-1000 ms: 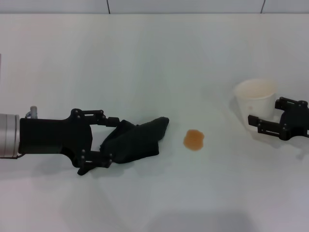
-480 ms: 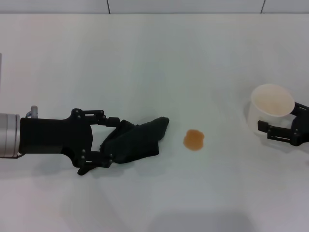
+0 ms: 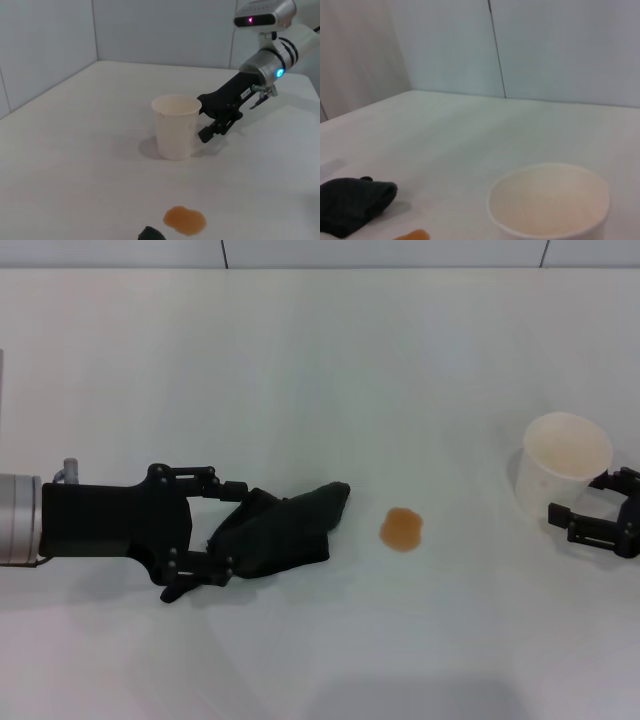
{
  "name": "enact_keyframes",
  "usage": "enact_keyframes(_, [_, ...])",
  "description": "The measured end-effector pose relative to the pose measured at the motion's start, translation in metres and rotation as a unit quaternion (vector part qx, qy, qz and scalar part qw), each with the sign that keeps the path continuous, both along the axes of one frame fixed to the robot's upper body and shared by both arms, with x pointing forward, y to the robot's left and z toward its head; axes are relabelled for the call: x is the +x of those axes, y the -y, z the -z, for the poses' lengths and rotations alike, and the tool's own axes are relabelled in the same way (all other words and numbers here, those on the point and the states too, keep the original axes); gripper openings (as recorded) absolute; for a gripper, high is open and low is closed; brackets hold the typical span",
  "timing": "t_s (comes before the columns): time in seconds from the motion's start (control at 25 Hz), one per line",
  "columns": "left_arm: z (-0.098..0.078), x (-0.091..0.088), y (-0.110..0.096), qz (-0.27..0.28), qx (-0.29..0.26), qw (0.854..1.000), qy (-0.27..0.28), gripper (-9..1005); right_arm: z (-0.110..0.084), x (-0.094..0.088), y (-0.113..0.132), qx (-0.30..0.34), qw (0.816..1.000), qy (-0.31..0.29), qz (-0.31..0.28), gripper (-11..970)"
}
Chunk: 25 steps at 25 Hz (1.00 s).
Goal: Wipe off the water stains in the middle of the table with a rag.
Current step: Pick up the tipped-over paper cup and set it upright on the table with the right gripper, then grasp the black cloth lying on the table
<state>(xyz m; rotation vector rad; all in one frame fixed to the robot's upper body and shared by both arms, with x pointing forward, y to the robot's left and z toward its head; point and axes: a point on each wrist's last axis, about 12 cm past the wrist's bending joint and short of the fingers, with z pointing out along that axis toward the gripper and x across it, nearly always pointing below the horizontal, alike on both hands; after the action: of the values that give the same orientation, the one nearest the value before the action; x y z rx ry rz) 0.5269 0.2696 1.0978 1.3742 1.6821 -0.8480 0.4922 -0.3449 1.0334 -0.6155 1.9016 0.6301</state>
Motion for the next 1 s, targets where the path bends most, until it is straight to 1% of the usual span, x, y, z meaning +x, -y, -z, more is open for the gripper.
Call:
enact_keyframes(0.32, [-0.001,0.001,0.0,-0.001,-0.002,1.0,0.0,768,0.002,-0.029,0.006,0.03,0.999,-0.012,-0.012,853])
enact_keyframes(0.48, [-0.001,0.001,0.0,-0.004,-0.002,1.0,0.001,768,-0.006,-0.041,0.016,0.049,0.999,0.008,-0.005,853])
enact_keyframes(0.56, [-0.001,0.002,0.0,-0.004,-0.002,1.0,0.001,768,-0.013,-0.047,0.02,0.067,0.997,0.027,-0.007,852])
enact_keyframes(0.8, [-0.002,0.003,0.001,-0.005,-0.001,1.0,0.003,767,-0.035,-0.052,0.025,0.089,0.992,0.078,-0.038,851])
enact_keyframes(1.0, [-0.003,0.006,0.001,-0.011,0.001,1.0,0.009,767,-0.056,-0.047,0.025,0.087,0.988,0.105,-0.077,850])
